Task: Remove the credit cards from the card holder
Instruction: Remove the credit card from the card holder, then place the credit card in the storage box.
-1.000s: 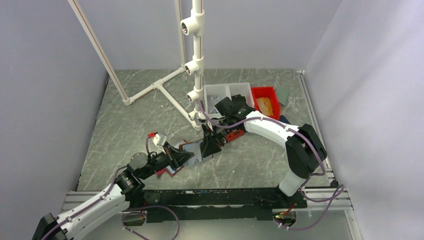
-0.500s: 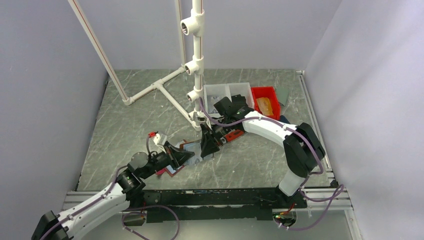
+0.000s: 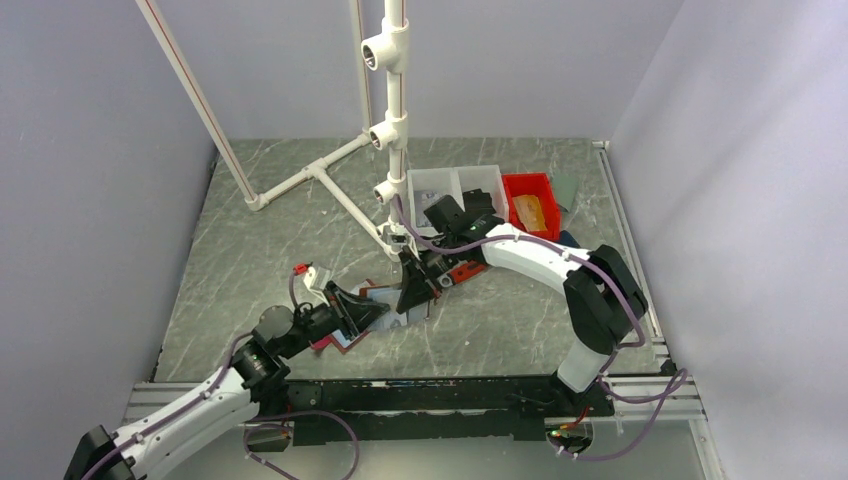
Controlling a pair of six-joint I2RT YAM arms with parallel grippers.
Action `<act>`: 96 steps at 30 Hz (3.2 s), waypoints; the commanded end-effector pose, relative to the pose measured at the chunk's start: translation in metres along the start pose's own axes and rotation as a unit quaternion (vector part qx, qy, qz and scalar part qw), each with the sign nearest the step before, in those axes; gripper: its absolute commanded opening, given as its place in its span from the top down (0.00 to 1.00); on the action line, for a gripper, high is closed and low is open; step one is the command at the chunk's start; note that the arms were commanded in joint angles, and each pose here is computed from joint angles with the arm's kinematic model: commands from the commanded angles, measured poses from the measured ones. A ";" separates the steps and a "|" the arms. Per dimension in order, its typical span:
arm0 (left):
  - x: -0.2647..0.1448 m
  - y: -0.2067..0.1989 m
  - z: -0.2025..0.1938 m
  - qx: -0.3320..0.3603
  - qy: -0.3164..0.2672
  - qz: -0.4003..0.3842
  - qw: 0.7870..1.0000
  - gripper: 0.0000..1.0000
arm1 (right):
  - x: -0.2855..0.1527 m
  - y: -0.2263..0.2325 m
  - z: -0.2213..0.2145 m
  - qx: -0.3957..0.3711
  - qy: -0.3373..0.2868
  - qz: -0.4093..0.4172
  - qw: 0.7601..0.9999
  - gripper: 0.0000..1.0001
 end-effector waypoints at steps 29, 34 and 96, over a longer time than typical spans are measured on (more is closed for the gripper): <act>-0.006 -0.008 0.003 -0.034 -0.010 -0.008 0.999 1.00 | -0.002 -0.003 -0.001 -0.024 0.005 0.021 0.999 0.80; -0.009 -0.009 0.006 -0.031 -0.021 -0.009 0.999 1.00 | -0.002 -0.002 -0.001 -0.022 0.002 0.028 0.999 0.78; 0.029 0.035 0.016 -0.144 0.027 0.093 0.985 1.00 | -0.127 -0.040 -0.036 -0.056 0.093 -0.148 0.983 1.00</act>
Point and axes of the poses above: each gripper's point midway between its finger pads, its own x axis out along the fingers, its own y axis along the line the jaws close on, z = x × y, the point moved 6 cm from there along -x, back along the fingers, and after that the axes turned 12 degrees about -x, right-handed, at the moved point
